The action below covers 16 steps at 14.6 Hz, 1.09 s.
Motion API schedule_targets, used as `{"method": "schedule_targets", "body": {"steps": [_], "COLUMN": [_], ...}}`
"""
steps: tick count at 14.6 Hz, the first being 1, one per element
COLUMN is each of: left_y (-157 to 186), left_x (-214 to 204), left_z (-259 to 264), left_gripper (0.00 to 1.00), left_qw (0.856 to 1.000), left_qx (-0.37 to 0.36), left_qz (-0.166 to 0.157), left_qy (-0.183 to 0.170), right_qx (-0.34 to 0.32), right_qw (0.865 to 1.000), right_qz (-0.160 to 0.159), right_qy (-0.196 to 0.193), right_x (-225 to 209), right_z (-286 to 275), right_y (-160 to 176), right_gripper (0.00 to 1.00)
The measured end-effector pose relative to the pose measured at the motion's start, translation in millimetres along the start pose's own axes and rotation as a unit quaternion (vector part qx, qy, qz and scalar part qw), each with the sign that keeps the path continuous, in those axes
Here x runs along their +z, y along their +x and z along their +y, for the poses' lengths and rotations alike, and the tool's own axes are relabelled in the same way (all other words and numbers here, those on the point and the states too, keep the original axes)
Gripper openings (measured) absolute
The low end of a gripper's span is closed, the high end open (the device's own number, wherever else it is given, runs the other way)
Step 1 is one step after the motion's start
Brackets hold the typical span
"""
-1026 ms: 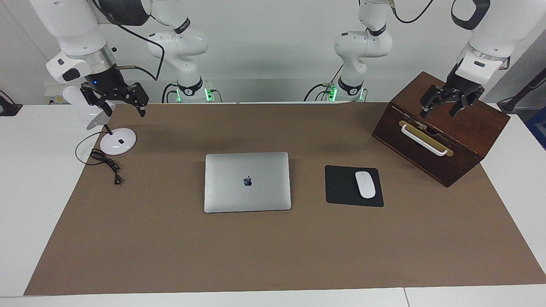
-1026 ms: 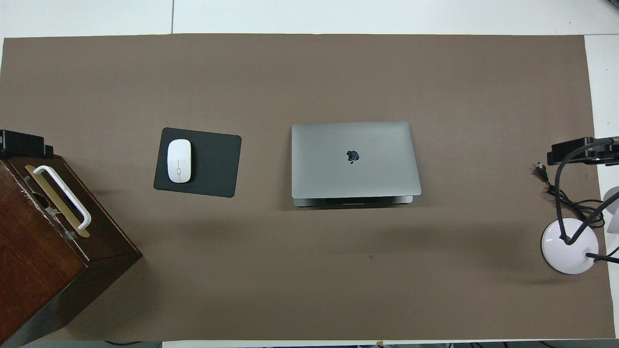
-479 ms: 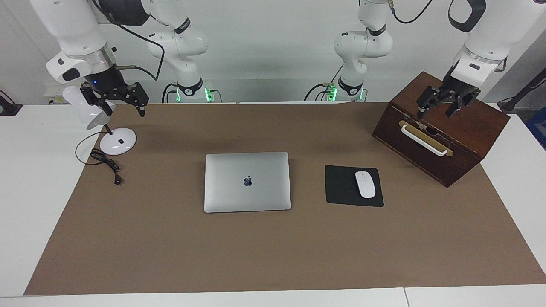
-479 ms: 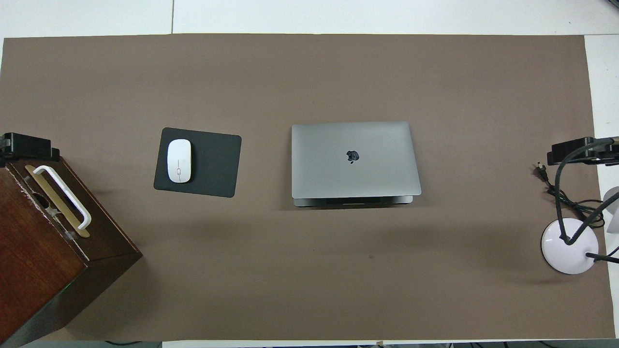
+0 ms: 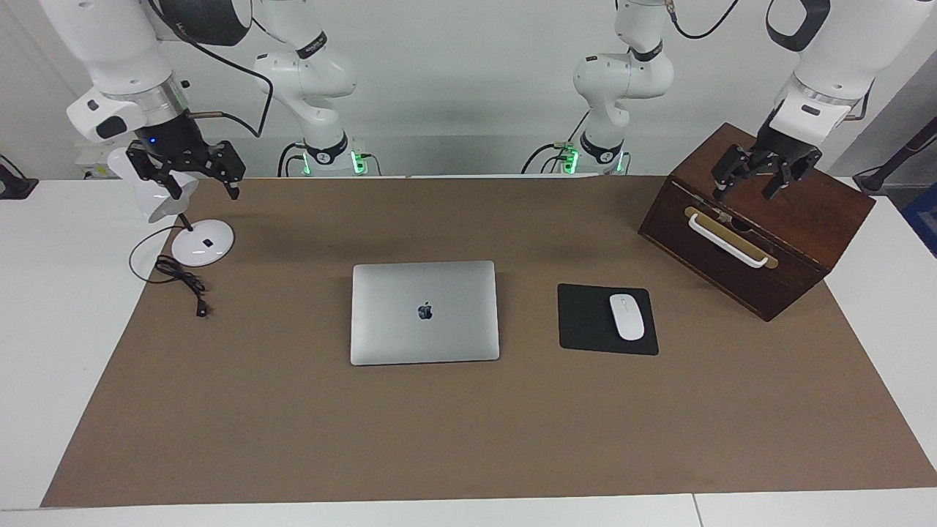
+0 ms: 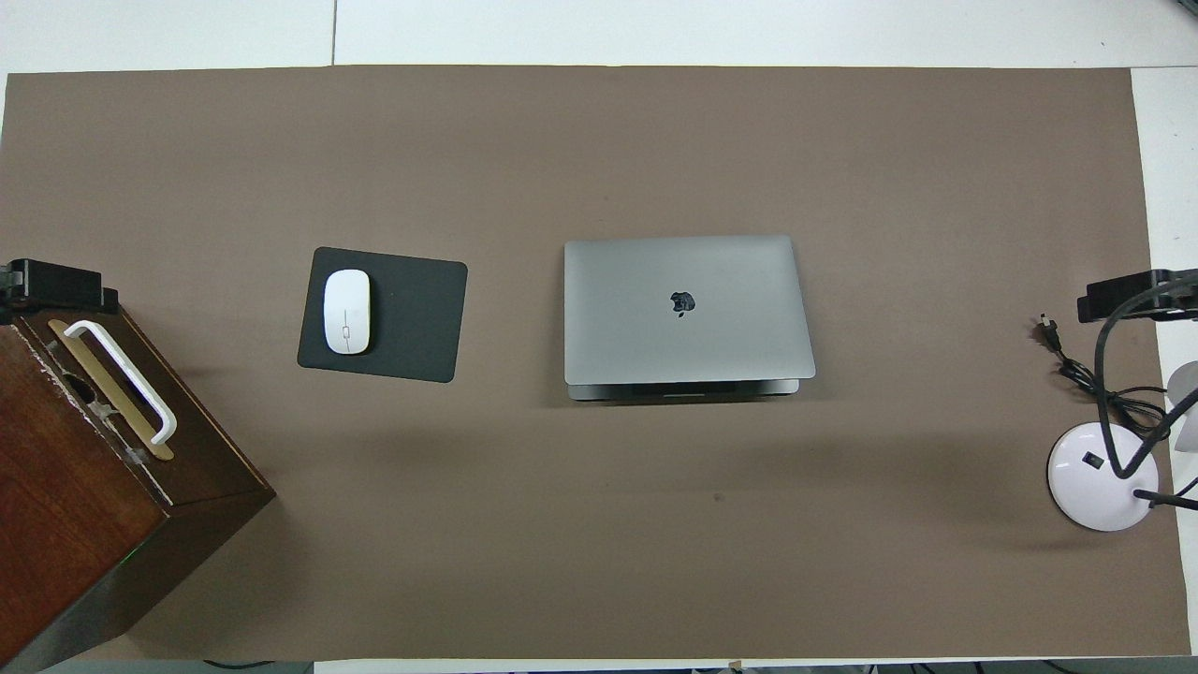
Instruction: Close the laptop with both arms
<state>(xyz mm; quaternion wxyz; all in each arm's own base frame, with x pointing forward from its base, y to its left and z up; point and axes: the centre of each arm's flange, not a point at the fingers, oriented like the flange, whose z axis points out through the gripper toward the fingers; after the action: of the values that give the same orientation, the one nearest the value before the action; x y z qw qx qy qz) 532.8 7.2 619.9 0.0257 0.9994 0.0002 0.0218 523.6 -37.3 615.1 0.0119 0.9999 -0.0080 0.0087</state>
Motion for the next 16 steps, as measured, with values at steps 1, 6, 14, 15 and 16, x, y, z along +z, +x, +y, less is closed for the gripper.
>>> {"method": "schedule_targets", "body": {"steps": [1, 6, 14, 15, 16], "left_y": [-0.1, -8.7, -16.0, -15.9, -15.9], "left_x": [0.2, 10.4, 12.5, 12.5, 12.4], "left_z": [-1.0, -7.5, -10.6, -10.5, -10.3], "left_gripper": [1.0, 1.0, 1.0, 1.0, 1.0], "left_qw": [1.0, 0.999, 0.999, 0.999, 0.999], "left_qx": [0.0, -0.001, -0.003, -0.003, -0.003], "left_qz": [0.0, -0.028, -0.032, -0.032, -0.032], "left_qy": [0.004, 0.02, 0.02, 0.021, 0.021], "right_qx": [0.0, -0.001, -0.001, -0.001, -0.001], "right_qw": [1.0, 1.0, 1.0, 1.0, 1.0], "right_qz": [-0.001, -0.011, -0.022, -0.022, -0.022], "right_qy": [0.0, 0.0, 0.001, 0.001, 0.001], "right_x": [0.7, 11.0, 23.2, 23.1, 23.1], "right_z": [-0.5, -0.6, -0.6, -0.6, -0.6], "right_y": [0.0, 3.4, 9.0, 9.0, 9.0], "right_gripper": [1.0, 1.0, 1.0, 1.0, 1.0]}}
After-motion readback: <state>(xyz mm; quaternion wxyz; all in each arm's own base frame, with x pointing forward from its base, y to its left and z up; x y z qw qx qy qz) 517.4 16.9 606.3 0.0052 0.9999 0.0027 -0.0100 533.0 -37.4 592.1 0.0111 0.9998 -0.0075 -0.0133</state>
